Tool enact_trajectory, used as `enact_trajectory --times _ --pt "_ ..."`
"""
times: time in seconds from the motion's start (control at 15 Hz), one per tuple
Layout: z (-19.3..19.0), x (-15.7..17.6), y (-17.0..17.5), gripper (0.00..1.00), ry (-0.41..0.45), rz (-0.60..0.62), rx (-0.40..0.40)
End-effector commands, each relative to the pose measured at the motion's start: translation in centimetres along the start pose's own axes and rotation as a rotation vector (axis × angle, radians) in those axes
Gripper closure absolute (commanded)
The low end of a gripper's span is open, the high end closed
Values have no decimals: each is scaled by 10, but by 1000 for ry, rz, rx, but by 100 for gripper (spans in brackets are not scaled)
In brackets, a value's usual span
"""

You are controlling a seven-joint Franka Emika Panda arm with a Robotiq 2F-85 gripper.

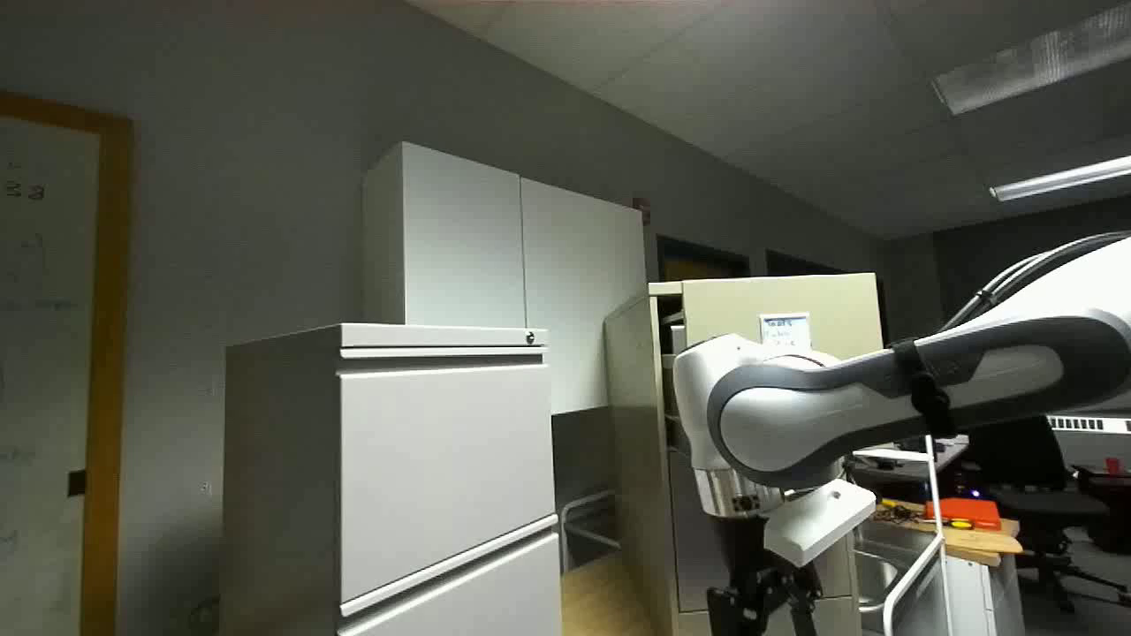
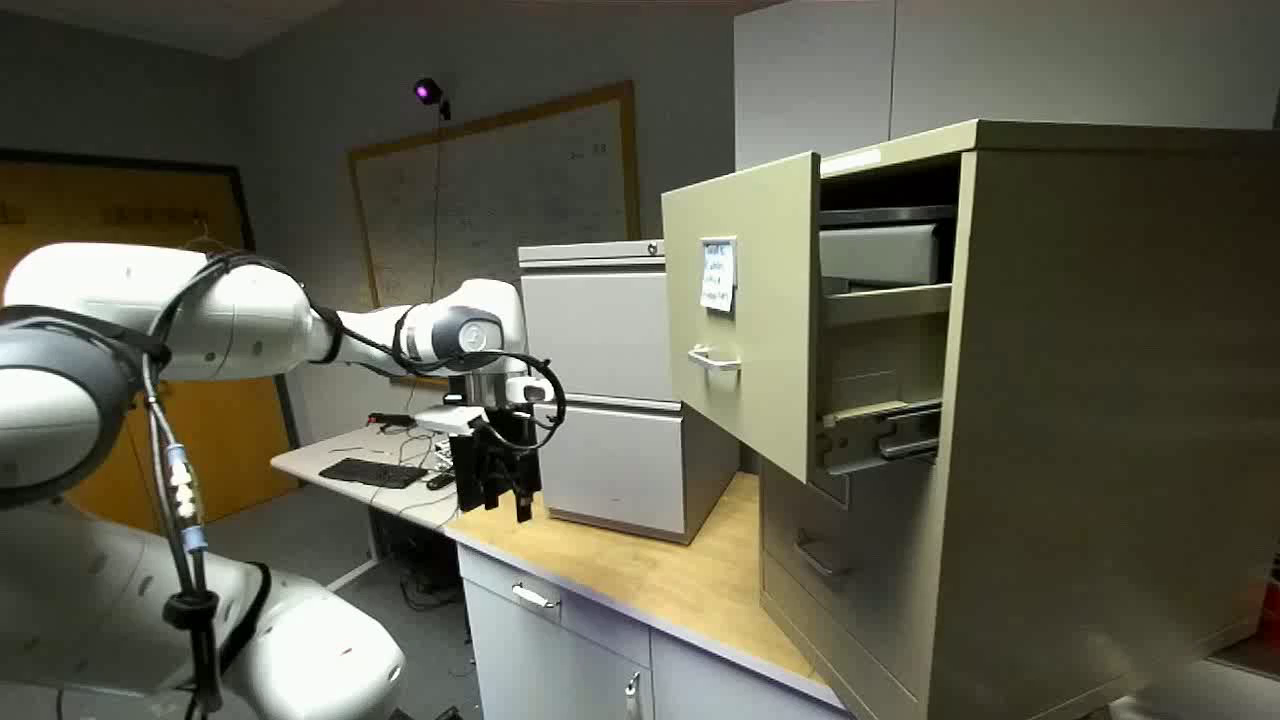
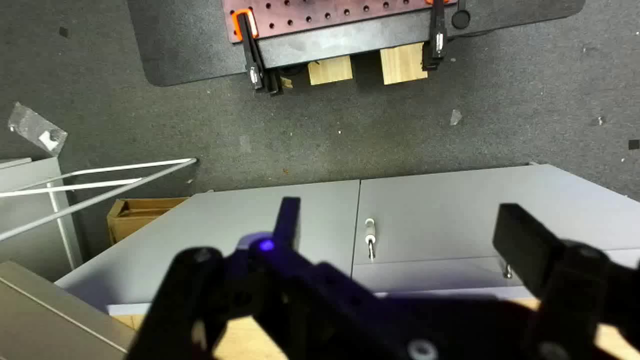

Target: Close the top drawer of the file cabinet on the right

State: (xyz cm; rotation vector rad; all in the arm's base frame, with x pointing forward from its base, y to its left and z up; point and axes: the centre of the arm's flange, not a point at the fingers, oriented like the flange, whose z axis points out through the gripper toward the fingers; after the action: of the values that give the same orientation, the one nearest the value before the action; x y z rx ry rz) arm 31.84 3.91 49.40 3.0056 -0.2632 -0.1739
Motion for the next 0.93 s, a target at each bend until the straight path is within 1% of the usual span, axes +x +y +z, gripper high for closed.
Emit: enact_trajectory --times 0.0,0.53,0.6,0.8,0.87 --pt "0 0 0 0 1 0 0" --pt "0 0 0 0 2 0 0" --pt "0 2 0 0 6 9 -11" --pt "-8 6 -3 0 49 20 -29" --pt "-15 8 -5 0 79 20 -43"
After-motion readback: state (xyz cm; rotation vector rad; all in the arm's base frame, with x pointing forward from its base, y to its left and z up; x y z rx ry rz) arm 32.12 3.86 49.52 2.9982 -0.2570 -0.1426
